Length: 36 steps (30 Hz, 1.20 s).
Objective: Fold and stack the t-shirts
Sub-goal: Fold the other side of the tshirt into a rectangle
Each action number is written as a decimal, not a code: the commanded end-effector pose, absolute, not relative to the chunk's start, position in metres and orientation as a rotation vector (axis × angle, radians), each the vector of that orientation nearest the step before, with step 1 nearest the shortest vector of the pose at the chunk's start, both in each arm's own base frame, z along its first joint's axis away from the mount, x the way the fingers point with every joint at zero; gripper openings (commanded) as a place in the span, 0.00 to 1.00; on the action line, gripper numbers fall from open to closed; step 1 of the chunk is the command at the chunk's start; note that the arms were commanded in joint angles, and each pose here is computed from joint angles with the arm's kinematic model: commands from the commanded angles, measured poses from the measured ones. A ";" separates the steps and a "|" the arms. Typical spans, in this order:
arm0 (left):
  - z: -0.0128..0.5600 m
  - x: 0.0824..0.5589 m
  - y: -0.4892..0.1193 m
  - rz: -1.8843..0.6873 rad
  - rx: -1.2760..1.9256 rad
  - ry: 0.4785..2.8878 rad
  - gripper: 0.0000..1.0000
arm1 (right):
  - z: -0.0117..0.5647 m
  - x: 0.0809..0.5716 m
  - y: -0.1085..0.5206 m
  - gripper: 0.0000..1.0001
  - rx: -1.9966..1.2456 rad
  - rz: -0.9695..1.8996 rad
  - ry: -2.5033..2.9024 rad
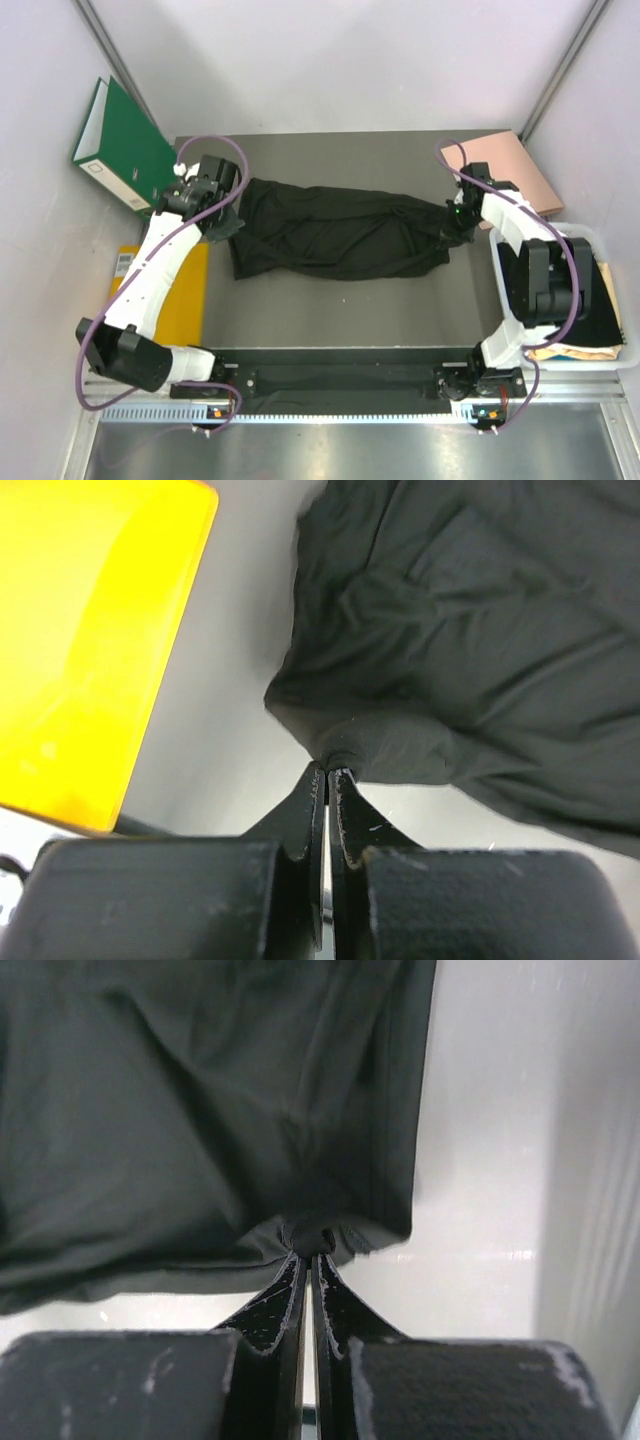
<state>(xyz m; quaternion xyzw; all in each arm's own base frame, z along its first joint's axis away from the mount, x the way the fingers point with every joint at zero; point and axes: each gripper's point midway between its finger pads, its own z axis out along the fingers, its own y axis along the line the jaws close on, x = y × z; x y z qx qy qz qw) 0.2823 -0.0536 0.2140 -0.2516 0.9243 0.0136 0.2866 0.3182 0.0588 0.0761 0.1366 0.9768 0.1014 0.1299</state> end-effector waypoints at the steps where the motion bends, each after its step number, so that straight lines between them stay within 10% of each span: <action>1: 0.234 0.320 -0.047 0.029 -0.667 2.363 0.00 | 0.077 0.352 0.050 0.00 0.392 0.269 2.772; 32: 0.233 0.461 -0.040 0.032 -0.682 2.326 0.00 | 0.048 0.453 0.015 0.01 0.536 0.323 2.679; 34: 0.235 0.474 -0.041 0.026 -0.674 2.314 0.00 | 0.045 0.456 0.014 0.04 0.540 0.314 2.682; 36: 0.229 0.485 -0.040 0.032 -0.672 2.319 0.00 | 0.045 0.460 0.015 0.30 0.533 0.323 2.683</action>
